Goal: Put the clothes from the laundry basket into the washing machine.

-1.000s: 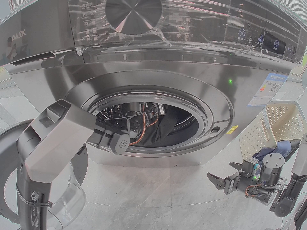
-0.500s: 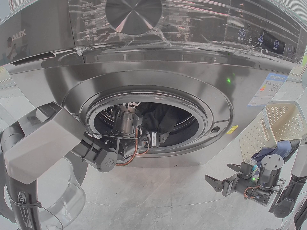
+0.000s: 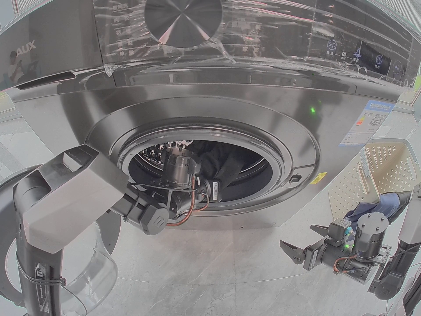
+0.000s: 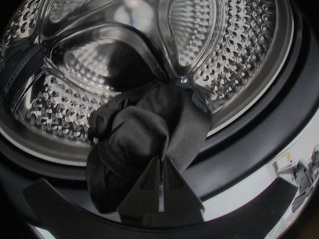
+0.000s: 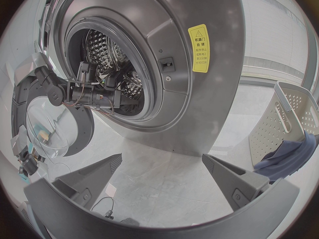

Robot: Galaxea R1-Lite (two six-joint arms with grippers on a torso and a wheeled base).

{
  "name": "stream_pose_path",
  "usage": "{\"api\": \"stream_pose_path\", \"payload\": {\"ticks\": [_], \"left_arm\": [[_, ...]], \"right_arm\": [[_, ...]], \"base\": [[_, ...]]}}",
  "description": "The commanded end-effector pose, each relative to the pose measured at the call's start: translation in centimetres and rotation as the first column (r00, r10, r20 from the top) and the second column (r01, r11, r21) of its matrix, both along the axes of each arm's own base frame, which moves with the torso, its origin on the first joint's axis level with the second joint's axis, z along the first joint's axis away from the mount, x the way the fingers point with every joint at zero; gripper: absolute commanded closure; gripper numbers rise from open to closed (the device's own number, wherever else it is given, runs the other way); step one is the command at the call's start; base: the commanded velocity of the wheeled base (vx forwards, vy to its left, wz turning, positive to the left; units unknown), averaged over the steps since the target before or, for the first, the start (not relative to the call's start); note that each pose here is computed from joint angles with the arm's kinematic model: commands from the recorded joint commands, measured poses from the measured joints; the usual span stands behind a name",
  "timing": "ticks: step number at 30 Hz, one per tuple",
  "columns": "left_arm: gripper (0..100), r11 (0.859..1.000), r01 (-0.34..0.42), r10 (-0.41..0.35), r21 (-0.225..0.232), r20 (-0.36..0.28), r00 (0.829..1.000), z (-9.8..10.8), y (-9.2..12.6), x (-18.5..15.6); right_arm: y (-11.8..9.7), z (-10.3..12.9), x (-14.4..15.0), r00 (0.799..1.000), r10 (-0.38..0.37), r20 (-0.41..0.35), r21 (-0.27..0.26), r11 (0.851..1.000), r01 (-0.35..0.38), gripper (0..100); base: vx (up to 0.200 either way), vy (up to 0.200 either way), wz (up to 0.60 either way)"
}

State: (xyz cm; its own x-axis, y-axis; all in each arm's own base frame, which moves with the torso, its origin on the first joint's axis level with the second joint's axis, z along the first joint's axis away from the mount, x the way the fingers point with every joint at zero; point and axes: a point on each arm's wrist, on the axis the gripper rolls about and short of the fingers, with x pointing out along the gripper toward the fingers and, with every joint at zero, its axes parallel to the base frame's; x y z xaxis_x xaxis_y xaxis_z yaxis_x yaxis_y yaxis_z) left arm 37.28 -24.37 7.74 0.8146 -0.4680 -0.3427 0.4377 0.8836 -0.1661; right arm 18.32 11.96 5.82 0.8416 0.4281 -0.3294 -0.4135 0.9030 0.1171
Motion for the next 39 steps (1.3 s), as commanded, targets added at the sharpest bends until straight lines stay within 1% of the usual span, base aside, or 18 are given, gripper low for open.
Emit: {"api": "stream_pose_path", "payload": {"ticks": [1, 2, 3, 4, 5, 9, 14, 18, 22, 23, 26, 29, 30, 33, 35, 36, 37, 39], "left_arm": [[100, 0.996, -0.025, 0.032, -0.080, 0.085, 0.996, 1.4, -1.3, 2.8], [100, 0.991, -0.040, 0.055, -0.129, 0.117, 0.992, 2.5, -1.6, 3.6], [100, 0.991, -0.040, 0.055, -0.129, 0.117, 0.992, 2.5, -1.6, 3.6], [100, 0.976, -0.060, 0.096, -0.210, 0.165, 0.982, 4.3, -1.9, 4.7], [100, 0.966, -0.077, 0.128, -0.248, 0.195, 0.972, 5.0, -2.1, 5.5], [100, 0.942, -0.134, 0.221, -0.308, 0.268, 0.938, 6.0, -2.4, 7.7], [100, 0.926, -0.153, 0.265, -0.345, 0.307, 0.914, 6.1, -2.4, 9.4], [100, 0.925, -0.153, 0.267, -0.347, 0.309, 0.913, 5.9, -2.4, 9.6], [100, 0.930, -0.160, 0.261, -0.329, 0.290, 0.921, 6.0, -2.3, 9.2], [0, 0.931, -0.159, 0.260, -0.329, 0.289, 0.921, 6.1, -2.3, 9.1], [0, 0.933, -0.148, 0.247, -0.329, 0.282, 0.927, 6.8, -2.7, 8.3], [0, 0.943, -0.140, 0.224, -0.304, 0.264, 0.938, 7.3, -3.0, 6.9], [0, 0.954, -0.135, 0.201, -0.267, 0.240, 0.950, 7.4, -2.8, 5.7], [0, 0.978, -0.064, 0.105, -0.201, 0.202, 0.974, 8.2, -2.4, 2.1], [0, 0.982, -0.039, 0.075, -0.186, 0.192, 0.978, 8.2, -2.6, 1.0], [0, 0.990, -0.001, 0.027, -0.144, 0.180, 0.983, 8.0, -2.7, -1.4], [0, 0.991, 0.012, 0.012, -0.130, 0.181, 0.983, 8.0, -2.5, -2.4], [0, 0.992, 0.029, -0.007, -0.121, 0.181, 0.983, 8.1, -2.2, -3.9]], "right_arm": [[0.0, 0.0, 0.0, 1.000, 0.001, 0.000, 0.001, 1.000, -0.001, 0], [0.0, 0.0, 0.0, 1.000, 0.001, 0.000, 0.001, 1.000, -0.001, 0], [0.0, 0.0, 0.0, 1.000, 0.001, 0.000, 0.001, 1.000, -0.001, 0], [0.0, 0.0, 0.0, 1.000, 0.000, 0.001, 0.001, 1.000, 0.000, 0], [0.0, 0.0, 0.1, 1.000, 0.000, 0.003, 0.002, 1.000, 0.000, 0], [0.1, 0.0, 0.1, 1.000, 0.003, 0.001, 0.002, 1.000, -0.003, 0], [0.0, 0.0, 0.1, 1.000, 0.001, 0.001, 0.002, 1.000, -0.001, 0], [0.0, 0.0, 0.1, 1.000, -0.001, 0.001, 0.004, 1.000, 0.001, 0], [0.0, 0.0, 0.2, 1.000, 0.000, 0.003, 0.004, 1.000, 0.000, 0], [0.0, 0.0, 0.2, 1.000, 0.000, 0.003, 0.004, 1.000, 0.000, 0], [0.0, 0.0, 0.2, 1.000, 0.000, 0.003, 0.004, 1.000, 0.000, 0], [0.1, 0.0, 0.1, 1.000, 0.001, 0.002, 0.003, 1.000, -0.001, 0], [0.0, 0.0, 0.0, 1.000, 0.003, -0.001, 0.000, 1.000, -0.003, 0], [0.0, -0.1, -0.2, 1.000, 0.004, -0.006, -0.004, 1.000, -0.004, 0], [0.0, -0.1, -0.2, 1.000, 0.004, -0.008, -0.004, 1.000, -0.004, 0], [-0.1, -0.2, -0.3, 1.000, 0.004, -0.011, -0.007, 1.000, -0.004, 0], [-0.2, -0.2, -0.4, 1.000, 0.005, -0.014, -0.011, 1.000, -0.005, 0], [-0.2, -0.2, -0.6, 1.000, 0.006, -0.018, -0.014, 1.000, -0.007, 0]], "base": [[0.000, 0.000, 0.00], [0.000, 0.000, 0.00], [0.000, 0.000, 0.00], [0.000, 0.000, 0.00], [0.000, 0.000, 0.00], [0.000, 0.000, 0.00], [0.000, 0.000, 0.00], [0.000, 0.000, 0.00], [0.000, 0.000, 0.00], [0.000, 0.000, 0.00], [0.000, 0.000, 0.00], [0.000, 0.000, 0.00], [0.000, 0.000, 0.00], [0.000, 0.000, 0.00], [0.000, 0.000, 0.00], [0.000, 0.000, 0.00], [0.000, 0.000, 0.00], [0.000, 0.000, 0.00]]}}
